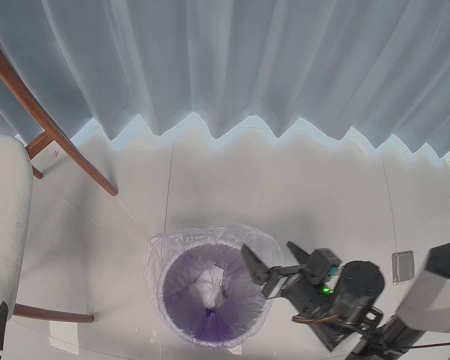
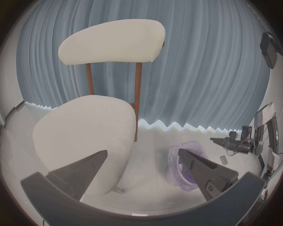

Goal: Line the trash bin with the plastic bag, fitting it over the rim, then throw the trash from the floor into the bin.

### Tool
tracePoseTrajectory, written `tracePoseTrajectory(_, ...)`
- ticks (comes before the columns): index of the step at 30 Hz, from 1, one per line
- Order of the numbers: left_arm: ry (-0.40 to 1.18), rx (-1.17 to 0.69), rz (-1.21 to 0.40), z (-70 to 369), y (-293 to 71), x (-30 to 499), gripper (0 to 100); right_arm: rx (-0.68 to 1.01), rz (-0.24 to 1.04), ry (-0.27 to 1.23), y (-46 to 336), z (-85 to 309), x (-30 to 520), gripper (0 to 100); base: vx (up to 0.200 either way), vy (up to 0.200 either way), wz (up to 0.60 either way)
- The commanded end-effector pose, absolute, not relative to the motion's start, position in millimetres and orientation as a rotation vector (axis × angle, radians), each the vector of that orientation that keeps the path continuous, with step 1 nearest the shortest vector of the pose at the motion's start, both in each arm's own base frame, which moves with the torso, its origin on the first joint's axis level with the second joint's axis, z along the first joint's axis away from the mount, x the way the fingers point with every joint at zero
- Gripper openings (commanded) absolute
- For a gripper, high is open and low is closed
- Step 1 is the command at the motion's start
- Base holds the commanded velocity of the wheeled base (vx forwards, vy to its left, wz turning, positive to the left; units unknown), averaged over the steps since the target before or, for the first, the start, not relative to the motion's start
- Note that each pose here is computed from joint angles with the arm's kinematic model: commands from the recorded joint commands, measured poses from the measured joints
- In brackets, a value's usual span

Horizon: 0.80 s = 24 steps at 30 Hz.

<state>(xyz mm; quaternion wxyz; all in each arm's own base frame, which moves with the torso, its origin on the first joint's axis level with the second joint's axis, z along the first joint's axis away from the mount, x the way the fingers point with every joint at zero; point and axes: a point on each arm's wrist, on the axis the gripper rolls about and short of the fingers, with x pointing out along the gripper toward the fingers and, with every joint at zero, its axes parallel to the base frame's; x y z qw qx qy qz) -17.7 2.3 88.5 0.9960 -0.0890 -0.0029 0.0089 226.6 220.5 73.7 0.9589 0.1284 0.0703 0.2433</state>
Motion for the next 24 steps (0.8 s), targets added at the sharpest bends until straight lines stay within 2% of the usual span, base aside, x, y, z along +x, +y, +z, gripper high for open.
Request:
tracePoseTrajectory(1,-0.061,-0.14,-0.047,82,-1,-23,100,0.199,0.271,0.005,105,136,173,100,0.0,0.0,0.0)
tracePoseTrajectory(6,-0.058,-0.108,-0.069,82,-1,-23,100,0.147,0.15,-0.083,62,147,139,100,0.0,0.0,0.0)
tracePoseTrajectory(7,-0.057,-0.093,-0.056,82,-1,-23,100,0.138,0.064,-0.137,43,157,127,100,0.0,0.0,0.0)
tracePoseTrajectory(8,-0.057,-0.092,-0.055,82,-1,-23,100,0.135,0.056,-0.139,42,158,126,100,0.0,0.0,0.0)
tracePoseTrajectory(9,-0.059,-0.07,-0.014,82,0,-23,100,0.105,-0.023,-0.168,26,163,113,100,0.0,0.0,0.0)
tracePoseTrajectory(10,-0.058,-0.058,0.031,82,1,-23,100,0.087,-0.049,-0.171,19,164,104,100,0.0,0.0,0.0)
tracePoseTrajectory(13,-0.044,-0.047,0.132,80,3,-23,100,0.065,-0.085,-0.177,8,164,80,100,0.0,0.0,0.0)
tracePoseTrajectory(16,-0.043,-0.047,0.123,80,3,-23,100,0.064,-0.093,-0.198,3,164,62,100,0.0,0.0,0.0)
tracePoseTrajectory(24,-0.048,-0.098,0.173,80,4,-23,100,0.07,-0.159,-0.262,-4,134,-3,100,0.0,0.0,0.0)
